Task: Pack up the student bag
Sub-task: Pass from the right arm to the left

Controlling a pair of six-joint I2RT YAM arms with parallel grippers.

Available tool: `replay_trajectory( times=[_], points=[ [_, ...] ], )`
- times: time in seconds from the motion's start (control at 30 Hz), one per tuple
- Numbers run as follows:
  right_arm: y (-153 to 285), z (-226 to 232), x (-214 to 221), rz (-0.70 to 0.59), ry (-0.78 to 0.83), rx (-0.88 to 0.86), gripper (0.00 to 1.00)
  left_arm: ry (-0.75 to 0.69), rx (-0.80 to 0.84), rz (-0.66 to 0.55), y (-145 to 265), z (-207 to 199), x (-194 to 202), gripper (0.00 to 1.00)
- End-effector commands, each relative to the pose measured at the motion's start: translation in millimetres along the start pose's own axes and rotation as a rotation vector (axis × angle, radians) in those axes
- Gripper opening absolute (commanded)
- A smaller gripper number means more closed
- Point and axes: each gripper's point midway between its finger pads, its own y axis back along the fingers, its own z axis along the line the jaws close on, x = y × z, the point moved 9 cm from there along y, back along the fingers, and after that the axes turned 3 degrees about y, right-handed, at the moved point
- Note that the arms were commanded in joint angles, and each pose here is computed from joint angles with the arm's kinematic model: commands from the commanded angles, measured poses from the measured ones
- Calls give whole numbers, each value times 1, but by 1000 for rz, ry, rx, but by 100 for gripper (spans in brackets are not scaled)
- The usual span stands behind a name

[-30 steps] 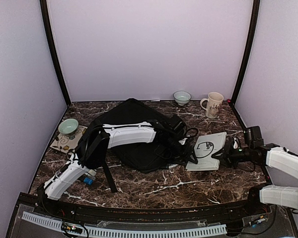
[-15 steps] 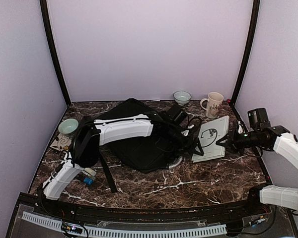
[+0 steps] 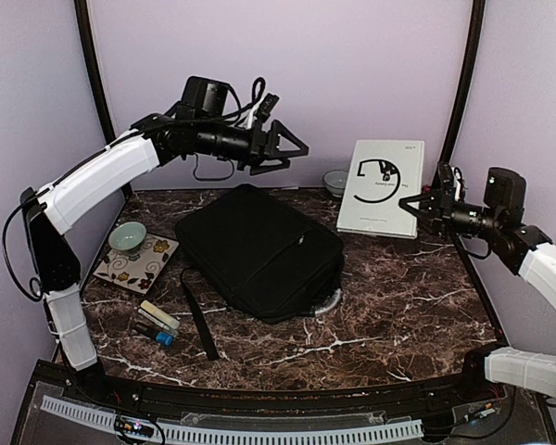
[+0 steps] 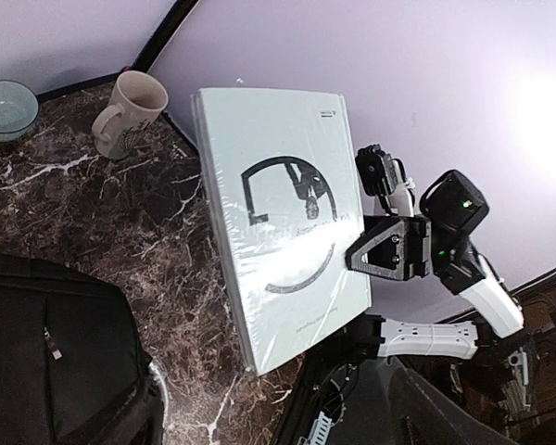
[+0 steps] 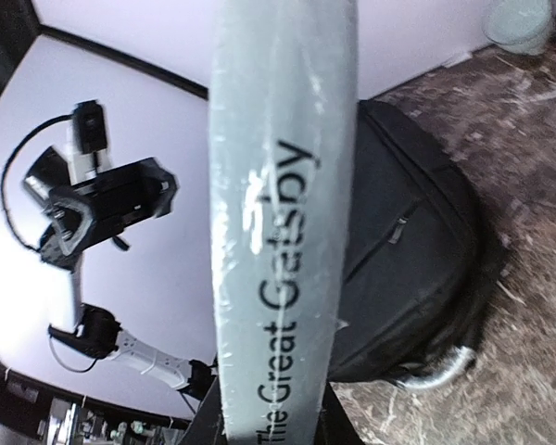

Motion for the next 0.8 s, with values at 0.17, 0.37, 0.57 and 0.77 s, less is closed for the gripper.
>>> replay_trajectory(
  times=[0.17, 0.37, 0.57, 0.77],
  points=[
    [-22, 99, -26, 114, 347, -552, 0, -12, 338, 21, 25, -18, -9, 88],
    [-48, 125, -11, 258, 381, -688, 0, 22, 377, 2, 28, -15, 0, 90],
    [-74, 131, 3, 363, 343, -742, 0, 45, 393, -69, 47, -11, 22, 79],
    [-97, 137, 0, 372, 320, -729, 0, 59, 315, -152, 82, -10, 40, 16]
  ],
)
